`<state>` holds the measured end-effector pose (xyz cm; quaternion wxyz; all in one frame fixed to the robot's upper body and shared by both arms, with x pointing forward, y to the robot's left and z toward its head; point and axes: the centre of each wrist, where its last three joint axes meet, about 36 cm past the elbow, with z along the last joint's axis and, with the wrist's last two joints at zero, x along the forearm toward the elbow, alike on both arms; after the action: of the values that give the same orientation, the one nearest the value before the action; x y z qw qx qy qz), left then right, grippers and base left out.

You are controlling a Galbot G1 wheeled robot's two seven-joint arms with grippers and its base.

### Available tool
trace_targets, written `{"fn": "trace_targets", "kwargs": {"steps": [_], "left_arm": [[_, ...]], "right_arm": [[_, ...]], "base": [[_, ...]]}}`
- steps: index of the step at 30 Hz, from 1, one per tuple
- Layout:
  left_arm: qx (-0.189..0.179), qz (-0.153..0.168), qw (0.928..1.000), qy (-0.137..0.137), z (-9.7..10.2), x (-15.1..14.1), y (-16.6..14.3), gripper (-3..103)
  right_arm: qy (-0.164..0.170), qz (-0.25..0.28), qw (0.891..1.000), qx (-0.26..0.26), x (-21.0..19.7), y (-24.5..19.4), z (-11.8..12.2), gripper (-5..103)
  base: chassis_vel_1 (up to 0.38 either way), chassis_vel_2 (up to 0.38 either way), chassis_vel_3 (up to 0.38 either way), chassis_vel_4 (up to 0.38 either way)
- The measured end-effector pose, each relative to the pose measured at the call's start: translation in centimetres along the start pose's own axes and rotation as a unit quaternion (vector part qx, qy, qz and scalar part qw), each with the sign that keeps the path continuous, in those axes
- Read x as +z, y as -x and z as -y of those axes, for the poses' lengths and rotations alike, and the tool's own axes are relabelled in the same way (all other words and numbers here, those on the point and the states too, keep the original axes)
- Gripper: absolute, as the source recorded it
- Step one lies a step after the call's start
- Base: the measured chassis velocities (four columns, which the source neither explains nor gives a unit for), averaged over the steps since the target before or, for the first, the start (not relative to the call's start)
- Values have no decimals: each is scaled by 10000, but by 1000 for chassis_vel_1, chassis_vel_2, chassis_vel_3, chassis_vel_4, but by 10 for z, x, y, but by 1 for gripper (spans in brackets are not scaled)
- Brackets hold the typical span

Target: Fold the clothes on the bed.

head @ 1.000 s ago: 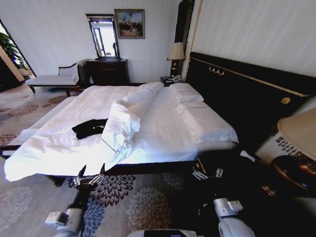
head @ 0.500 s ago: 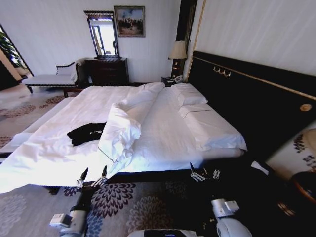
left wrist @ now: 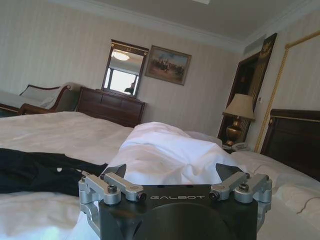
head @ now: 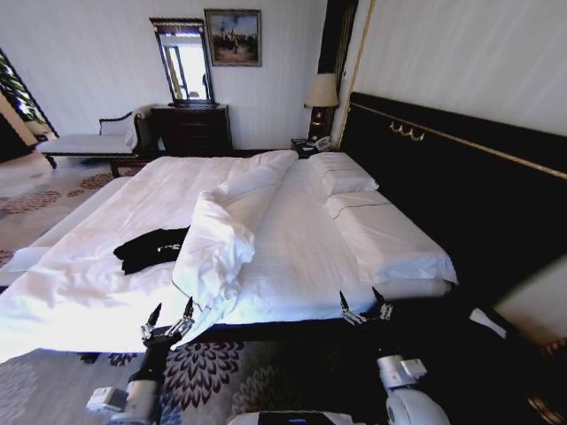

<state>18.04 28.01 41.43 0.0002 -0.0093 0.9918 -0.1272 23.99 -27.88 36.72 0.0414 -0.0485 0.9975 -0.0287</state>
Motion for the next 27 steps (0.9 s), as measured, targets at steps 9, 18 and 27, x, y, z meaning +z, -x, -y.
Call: {"fn": "trace_targets", "kwargs": {"steps": [9, 18, 27], "left_arm": [[-3, 131, 9998, 115, 0, -7, 2, 100], [2, 310, 9995, 64, 6, -26, 3, 100], [-98, 370, 9988, 291, 0, -25, 1, 100]], "right_arm": [[78, 122, 9999, -53, 0, 2, -1, 100], [26, 219, 9997, -74, -3, 1, 1, 100], [37, 265, 9996, -107, -5, 2, -2, 100]], "base": [[-106, 107, 115, -102], [-7, 6, 5, -4], [0, 0, 0, 0]]}}
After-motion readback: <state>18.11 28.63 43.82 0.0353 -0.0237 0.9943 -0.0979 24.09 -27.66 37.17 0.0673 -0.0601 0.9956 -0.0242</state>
